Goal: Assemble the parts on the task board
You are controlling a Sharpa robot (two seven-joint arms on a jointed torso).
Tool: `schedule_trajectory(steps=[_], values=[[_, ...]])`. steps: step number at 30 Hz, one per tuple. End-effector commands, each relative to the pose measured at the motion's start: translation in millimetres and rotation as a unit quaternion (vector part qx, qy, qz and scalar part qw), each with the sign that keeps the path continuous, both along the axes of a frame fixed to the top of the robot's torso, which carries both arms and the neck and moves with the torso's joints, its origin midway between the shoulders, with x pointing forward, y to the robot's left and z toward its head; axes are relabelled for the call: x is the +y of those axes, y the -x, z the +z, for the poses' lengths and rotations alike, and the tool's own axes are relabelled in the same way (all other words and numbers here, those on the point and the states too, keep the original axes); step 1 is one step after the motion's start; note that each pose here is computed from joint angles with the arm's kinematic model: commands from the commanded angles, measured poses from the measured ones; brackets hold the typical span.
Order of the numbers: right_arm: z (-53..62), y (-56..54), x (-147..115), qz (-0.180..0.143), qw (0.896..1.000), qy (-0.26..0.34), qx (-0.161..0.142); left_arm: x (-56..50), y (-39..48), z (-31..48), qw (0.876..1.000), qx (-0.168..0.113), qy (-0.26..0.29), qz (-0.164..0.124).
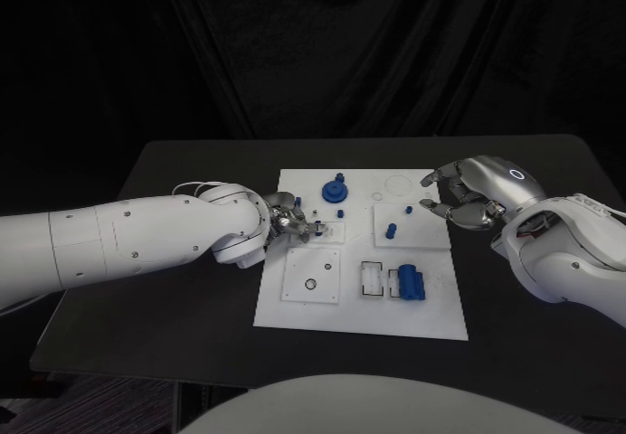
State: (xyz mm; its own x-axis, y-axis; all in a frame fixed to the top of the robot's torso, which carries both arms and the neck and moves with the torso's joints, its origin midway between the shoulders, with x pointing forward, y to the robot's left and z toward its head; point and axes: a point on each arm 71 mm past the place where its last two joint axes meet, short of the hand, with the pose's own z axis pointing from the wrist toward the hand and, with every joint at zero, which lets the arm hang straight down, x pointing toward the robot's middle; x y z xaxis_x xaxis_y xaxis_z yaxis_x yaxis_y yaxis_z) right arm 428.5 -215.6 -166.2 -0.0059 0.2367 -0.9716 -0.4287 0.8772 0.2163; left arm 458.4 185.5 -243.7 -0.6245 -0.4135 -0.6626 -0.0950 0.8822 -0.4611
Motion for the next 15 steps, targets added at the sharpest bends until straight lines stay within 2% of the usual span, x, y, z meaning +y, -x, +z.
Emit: schedule_trajectory(steps=[1, 9, 12, 15], values=[[-1.1, 0.2, -2.1, -0.010, 1.000, 0.001, 0.005, -4.4, 1.4, 5.2, 0.998, -0.037, 0.041, -0.017], [-1.6, -0.5, -4.3, -0.013, 1.000, 0.003, 0.005, -2.5, 4.8, 19.7, 0.989, -0.118, 0.078, -0.037], [-2.3, -1.5, -4.6, -0.014, 1.000, 0.002, 0.007, -0.3, 4.3, 24.3, 0.987, -0.131, 0.081, -0.041], [-2.8, -2.6, -4.9, -0.015, 1.000, 0.002, 0.007, 2.3, 0.4, 30.2, 0.987, -0.131, 0.076, -0.052]])
